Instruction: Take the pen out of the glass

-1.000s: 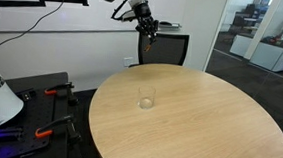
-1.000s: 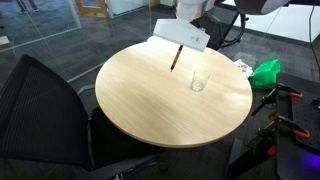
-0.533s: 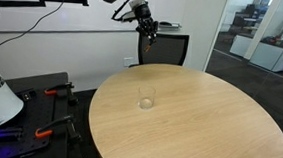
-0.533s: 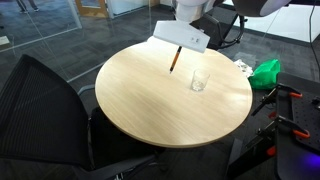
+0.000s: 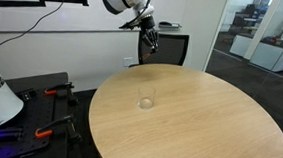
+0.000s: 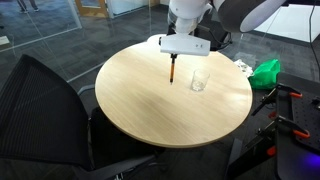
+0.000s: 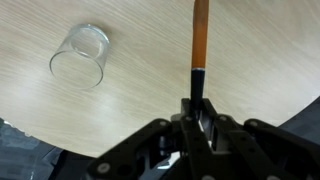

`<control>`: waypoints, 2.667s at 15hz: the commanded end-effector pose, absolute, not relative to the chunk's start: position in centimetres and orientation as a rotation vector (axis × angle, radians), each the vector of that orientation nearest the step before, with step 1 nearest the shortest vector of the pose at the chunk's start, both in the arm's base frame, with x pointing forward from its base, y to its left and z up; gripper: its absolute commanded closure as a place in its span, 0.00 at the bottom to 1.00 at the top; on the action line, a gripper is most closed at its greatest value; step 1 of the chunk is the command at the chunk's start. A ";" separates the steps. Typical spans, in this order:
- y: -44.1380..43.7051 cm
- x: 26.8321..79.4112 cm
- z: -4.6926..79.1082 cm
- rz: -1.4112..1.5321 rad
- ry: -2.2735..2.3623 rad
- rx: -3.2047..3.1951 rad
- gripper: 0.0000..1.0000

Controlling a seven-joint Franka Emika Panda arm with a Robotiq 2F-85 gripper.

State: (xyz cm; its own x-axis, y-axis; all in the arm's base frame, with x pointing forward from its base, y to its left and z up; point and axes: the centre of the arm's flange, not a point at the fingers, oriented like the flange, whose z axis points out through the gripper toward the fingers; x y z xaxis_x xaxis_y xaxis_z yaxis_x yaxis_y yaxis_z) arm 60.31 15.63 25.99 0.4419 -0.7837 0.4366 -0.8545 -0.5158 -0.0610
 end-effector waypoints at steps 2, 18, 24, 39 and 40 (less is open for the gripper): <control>15.8 61.9 24.5 0.461 -1.281 2.673 0.97; 18.3 65.2 18.0 0.178 -1.026 2.848 0.97; 17.2 65.8 15.1 0.090 -1.063 2.841 0.97; 17.1 65.5 16.9 0.012 -1.157 2.776 0.10; 17.3 65.1 18.2 0.029 -1.167 2.766 0.02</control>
State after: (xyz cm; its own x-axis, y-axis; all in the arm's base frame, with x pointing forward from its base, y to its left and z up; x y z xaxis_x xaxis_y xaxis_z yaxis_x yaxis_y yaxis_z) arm 66.10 16.66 13.99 0.7059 -0.7073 0.0388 -0.7070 -0.7000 0.1010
